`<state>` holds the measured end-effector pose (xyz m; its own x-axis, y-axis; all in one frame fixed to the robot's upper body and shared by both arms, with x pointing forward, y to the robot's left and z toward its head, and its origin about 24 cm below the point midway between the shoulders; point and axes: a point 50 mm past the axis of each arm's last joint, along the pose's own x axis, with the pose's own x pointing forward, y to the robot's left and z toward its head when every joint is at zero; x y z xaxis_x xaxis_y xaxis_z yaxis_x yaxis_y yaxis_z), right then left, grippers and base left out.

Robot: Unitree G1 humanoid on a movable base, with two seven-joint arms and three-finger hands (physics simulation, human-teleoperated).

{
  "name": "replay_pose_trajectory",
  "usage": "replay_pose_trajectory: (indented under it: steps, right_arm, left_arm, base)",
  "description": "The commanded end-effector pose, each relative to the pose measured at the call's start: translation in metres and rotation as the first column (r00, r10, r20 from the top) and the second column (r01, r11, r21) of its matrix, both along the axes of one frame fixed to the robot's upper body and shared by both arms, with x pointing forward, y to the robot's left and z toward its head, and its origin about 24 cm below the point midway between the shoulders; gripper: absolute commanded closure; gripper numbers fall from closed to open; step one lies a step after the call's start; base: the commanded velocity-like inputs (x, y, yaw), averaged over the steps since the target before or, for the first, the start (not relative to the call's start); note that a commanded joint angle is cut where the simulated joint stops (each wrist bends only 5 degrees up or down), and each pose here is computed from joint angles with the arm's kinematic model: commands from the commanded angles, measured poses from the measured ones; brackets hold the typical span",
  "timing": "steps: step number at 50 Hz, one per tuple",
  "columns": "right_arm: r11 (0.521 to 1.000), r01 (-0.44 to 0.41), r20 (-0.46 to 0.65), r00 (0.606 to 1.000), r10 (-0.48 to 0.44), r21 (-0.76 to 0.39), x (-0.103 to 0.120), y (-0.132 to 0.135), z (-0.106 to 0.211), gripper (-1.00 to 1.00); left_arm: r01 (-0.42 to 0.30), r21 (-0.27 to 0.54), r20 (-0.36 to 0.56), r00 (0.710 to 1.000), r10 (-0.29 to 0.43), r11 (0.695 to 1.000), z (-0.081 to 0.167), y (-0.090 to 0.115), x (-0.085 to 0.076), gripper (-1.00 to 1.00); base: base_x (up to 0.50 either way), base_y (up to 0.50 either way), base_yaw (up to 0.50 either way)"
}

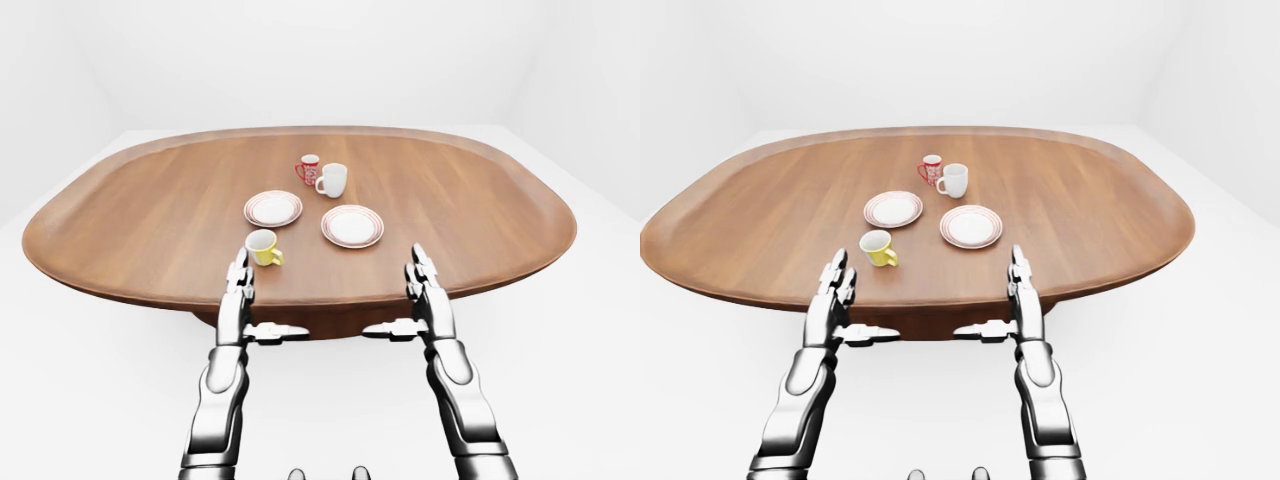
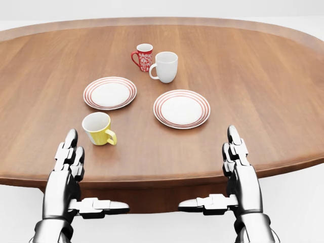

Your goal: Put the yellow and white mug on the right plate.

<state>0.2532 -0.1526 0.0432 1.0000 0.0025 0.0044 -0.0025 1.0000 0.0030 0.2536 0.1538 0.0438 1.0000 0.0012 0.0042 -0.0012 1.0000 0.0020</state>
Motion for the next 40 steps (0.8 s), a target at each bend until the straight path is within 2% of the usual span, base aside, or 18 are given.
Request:
replay_pose_trajectory:
  steps: [1, 11, 16, 26, 37, 40]
  right_arm:
    - [1.0, -0.004, -0.012, 1.0, 0.004, 0.001, 0.001, -0.007, -0.002, -1.0]
    - [1.0, 0.004, -0.033, 0.999, -0.004, -0.012, 0.0, -0.009, 0.002, -1.0]
    - [0.999, 0.01, -0.006, 1.0, -0.01, -0.034, -0.002, -0.011, 0.009, -1.0]
    - [1.0, 0.02, 0.106, 0.994, -0.018, -0.011, -0.007, -0.016, 0.036, -1.0]
    - [0.999, 0.035, 0.129, 0.991, -0.035, 0.0, -0.007, -0.017, 0.041, -1.0]
    - [0.999, 0.042, 0.139, 0.989, -0.042, 0.006, -0.005, -0.017, 0.044, -1.0]
  left_arm:
    - [-0.005, 0.024, -0.017, 1.0, 0.006, 1.0, -0.002, 0.007, -0.001, -1.0]
    - [-0.009, 0.029, -0.002, 1.0, 0.009, 1.0, 0.01, 0.009, -0.006, -1.0]
    - [-0.011, 0.037, 0.025, 1.0, 0.01, 0.999, 0.016, 0.011, -0.008, -1.0]
    - [-0.018, 0.045, 0.087, 0.996, 0.014, 0.999, 0.031, 0.013, -0.012, -1.0]
    - [-0.021, 0.051, 0.148, 0.989, 0.014, 0.998, 0.045, 0.015, -0.016, -1.0]
    - [-0.022, 0.051, 0.144, 0.989, 0.015, 0.998, 0.045, 0.015, -0.016, -1.0]
  base:
    - [0.0, 0.0, 0.0]
    - [0.0, 0.0, 0.0]
    - [0.0, 0.0, 0.0]
    - [0.0, 0.0, 0.5]
    - [0.0, 0.0, 0.5]
    - [-0.03, 0.12, 0.0]
